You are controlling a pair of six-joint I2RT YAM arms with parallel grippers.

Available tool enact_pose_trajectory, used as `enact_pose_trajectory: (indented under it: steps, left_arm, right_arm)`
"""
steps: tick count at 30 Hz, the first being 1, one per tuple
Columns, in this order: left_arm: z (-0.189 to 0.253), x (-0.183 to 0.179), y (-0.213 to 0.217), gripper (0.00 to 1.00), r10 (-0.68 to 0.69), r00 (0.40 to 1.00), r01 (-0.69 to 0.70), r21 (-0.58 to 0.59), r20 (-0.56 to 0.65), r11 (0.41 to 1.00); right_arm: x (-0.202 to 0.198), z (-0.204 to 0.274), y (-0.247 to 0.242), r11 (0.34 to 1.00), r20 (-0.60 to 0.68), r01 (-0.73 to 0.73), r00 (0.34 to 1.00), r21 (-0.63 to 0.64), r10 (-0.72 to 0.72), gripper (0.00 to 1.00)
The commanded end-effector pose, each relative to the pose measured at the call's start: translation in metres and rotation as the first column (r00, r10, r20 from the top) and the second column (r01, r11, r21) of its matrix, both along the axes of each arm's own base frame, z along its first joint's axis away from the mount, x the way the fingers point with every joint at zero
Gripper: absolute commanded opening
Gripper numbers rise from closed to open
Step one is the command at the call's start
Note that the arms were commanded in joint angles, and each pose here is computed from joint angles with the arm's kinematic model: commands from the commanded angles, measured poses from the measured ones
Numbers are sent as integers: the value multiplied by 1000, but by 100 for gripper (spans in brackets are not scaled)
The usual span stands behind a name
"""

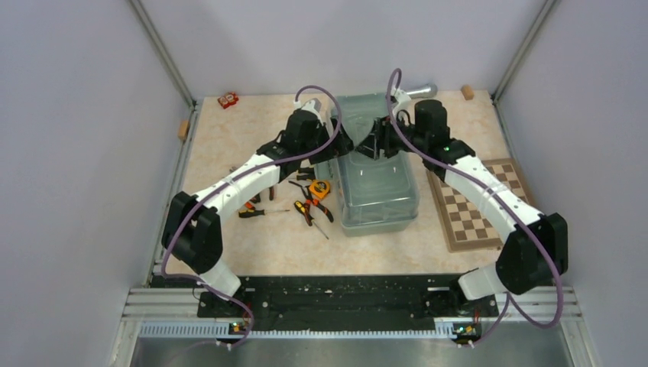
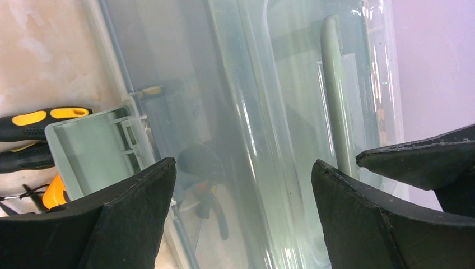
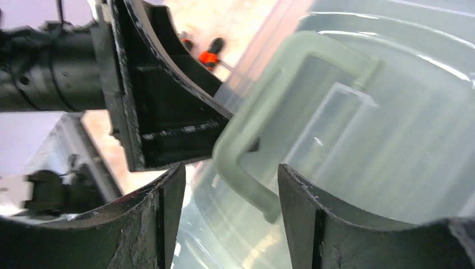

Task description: Pack the tool kit

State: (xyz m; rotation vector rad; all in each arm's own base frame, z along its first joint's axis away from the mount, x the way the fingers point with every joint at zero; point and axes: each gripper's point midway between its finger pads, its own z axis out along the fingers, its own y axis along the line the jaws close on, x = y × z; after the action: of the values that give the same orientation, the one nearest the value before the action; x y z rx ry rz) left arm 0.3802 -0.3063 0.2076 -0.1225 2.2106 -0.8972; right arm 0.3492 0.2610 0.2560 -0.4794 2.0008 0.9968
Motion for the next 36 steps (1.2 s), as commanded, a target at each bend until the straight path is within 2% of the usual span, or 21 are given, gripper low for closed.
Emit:
enact_pose_trajectory:
  steps: [1,6,10,18,25,28,31,36]
  left_arm:
    - [39,11,-13,95,-17,996,24,-78,87,997]
    - [49,12,-16,95,-27,994,36,-89,106,995]
    - [57,12,-20,95,-38,992,49,-90,118,995]
    - [65,8,-26,95,-53,990,64,-82,129,995]
    - [70,4,-26,95,-60,989,71,-82,139,994]
    - [71,4,-27,95,-60,988,72,-82,141,994]
    - [70,3,-26,95,-61,989,72,-78,137,994]
    - [71,3,-14,95,-29,989,37,-51,147,998]
  right_arm:
    - [0,9,-24,993,217,54,976,-109,-29,61]
    - [-1,15,-37,981,376,121,925,-154,-55,60]
    - [-8,15,-35,966,482,141,876,-216,-20,60]
    - [-5,22,-23,927,598,238,801,-289,-20,59]
    - [11,23,-16,873,657,369,750,-320,-76,51]
    - [17,26,-15,865,668,393,738,-311,-95,44]
    - [21,29,-19,852,678,429,725,-301,-125,26]
    - [20,37,-16,863,677,418,725,-282,-129,3]
